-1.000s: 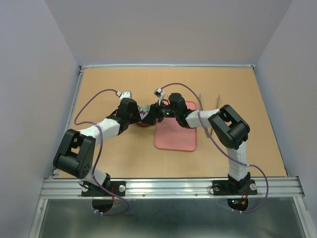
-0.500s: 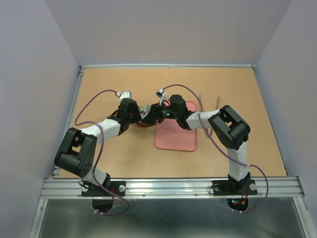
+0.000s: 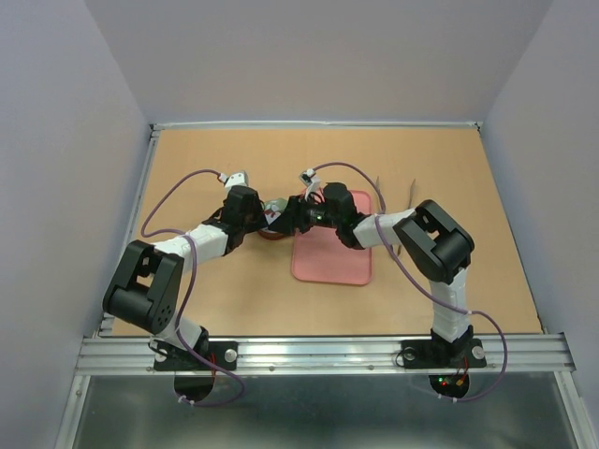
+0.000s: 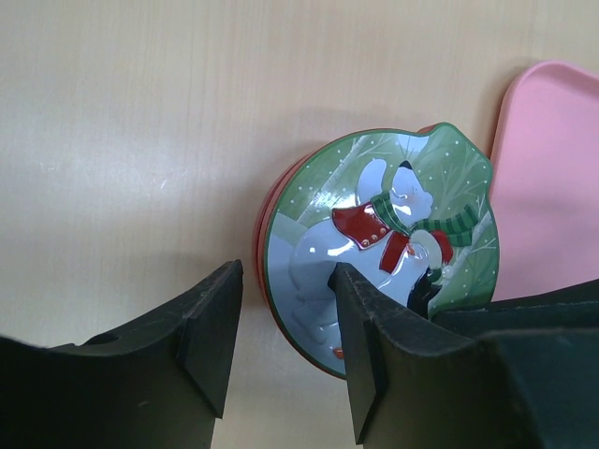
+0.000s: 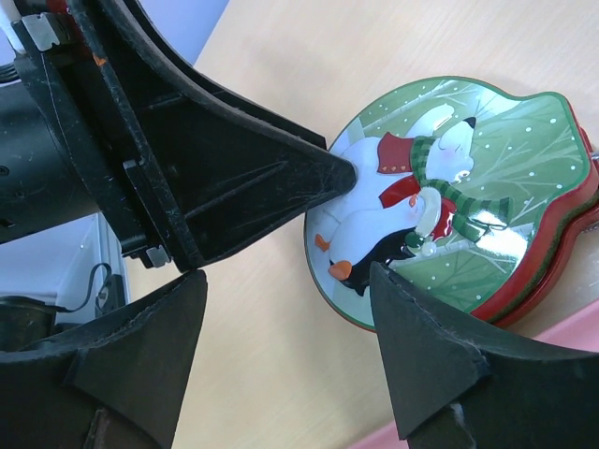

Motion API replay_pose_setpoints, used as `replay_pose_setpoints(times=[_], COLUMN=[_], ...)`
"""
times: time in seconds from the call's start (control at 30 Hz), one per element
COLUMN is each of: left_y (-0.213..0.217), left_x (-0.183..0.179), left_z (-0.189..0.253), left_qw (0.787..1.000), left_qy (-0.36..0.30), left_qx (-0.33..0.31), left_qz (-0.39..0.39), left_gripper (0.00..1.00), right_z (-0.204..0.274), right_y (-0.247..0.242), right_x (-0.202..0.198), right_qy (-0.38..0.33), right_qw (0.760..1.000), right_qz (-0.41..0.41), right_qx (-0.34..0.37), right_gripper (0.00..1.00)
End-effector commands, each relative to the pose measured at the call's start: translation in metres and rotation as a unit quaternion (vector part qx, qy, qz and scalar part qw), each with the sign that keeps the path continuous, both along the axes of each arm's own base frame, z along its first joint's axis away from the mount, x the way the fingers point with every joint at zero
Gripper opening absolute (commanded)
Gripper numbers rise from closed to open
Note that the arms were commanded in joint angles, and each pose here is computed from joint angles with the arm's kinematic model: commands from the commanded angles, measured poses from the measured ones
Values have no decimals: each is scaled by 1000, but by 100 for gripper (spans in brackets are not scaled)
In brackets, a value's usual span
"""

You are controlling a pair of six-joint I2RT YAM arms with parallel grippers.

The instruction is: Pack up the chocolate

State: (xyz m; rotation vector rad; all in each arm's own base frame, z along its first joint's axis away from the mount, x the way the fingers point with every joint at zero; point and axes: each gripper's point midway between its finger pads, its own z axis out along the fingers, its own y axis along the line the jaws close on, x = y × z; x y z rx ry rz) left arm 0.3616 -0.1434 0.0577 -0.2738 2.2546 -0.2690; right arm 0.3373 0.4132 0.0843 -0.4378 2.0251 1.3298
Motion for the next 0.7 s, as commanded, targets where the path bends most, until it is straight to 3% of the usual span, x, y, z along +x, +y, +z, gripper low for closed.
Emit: replay_pose_setpoints(times=[0.0,0.2,0.4,0.47,0.67], left_y=[-2,1,6,13,51], left_x=[-33,-16,10,16,27], left_z=[-35,-3,60,87,149], left_qw=[997,999,997,995,983], left_qy=[68,22,-58,-92,-167], left_qx=[24,35,41,42,32], left_qz=[-32,-26,-2,13,69], left_gripper=[55,60,75,79,91], right_z=[-141,-93,-1,29,58], right_y=[-58,-55,-67,-76,-137], right_x=[-53,-32,1,9,33], right_qy=[196,119,0,-34,-66], right_qw=[961,976,984,982,962], right_qz=[-52,-62,-105,-120,-198], right_qx=[-187,-171,-142,-139,-175], right_gripper=[77,78,80,81,83])
